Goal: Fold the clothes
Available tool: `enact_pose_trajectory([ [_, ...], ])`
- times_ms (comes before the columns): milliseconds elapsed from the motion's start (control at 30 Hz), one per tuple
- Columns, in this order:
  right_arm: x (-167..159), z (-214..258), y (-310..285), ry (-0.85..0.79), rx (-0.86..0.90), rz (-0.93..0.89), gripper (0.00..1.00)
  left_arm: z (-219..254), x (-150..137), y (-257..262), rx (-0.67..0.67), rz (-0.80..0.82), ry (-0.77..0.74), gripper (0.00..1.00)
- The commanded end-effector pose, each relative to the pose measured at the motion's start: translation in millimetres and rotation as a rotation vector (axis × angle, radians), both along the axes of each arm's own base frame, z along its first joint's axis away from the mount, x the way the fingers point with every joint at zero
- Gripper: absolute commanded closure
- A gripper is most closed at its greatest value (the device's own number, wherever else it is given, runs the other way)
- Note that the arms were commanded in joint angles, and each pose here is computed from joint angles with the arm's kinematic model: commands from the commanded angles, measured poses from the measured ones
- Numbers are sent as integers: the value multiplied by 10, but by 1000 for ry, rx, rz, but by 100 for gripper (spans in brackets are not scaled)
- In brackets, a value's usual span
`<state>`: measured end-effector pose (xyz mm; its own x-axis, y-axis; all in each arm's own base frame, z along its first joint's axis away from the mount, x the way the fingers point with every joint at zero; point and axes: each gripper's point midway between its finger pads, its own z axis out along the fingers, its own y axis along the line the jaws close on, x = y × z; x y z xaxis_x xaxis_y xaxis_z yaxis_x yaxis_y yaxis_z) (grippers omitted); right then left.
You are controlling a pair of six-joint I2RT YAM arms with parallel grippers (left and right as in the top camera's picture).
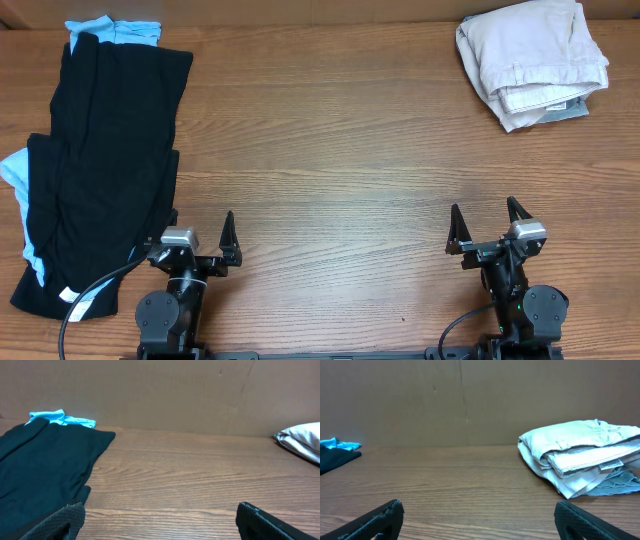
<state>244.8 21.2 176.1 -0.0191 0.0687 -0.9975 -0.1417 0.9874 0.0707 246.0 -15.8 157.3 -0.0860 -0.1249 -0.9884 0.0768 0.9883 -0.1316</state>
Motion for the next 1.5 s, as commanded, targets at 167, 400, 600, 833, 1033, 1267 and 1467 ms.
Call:
enact_pose_trajectory([
  [167, -6, 119, 11, -61, -2, 6, 0, 5, -1, 36, 18, 15, -8, 0],
  [400, -23, 285, 27, -121, 44, 18, 0, 87, 1, 35, 19, 15, -39, 0],
  [600, -41, 409, 30, -166, 85, 25, 0, 135, -9, 19, 52, 4, -47, 0],
  [833, -93, 519, 172, -202, 83, 111, 0, 312, -53, -55, 51, -39, -67, 0],
  [1033, -159, 728, 216, -243, 76, 137, 0, 550, -140, -53, 108, -42, -52, 0],
  [1267, -224, 930, 241, -228, 75, 151, 0, 908, -146, -55, 112, -45, -23, 0],
  [1467, -183, 1162, 243, -178, 81, 151, 0, 1107, -1, -64, 109, -57, 114, 0],
])
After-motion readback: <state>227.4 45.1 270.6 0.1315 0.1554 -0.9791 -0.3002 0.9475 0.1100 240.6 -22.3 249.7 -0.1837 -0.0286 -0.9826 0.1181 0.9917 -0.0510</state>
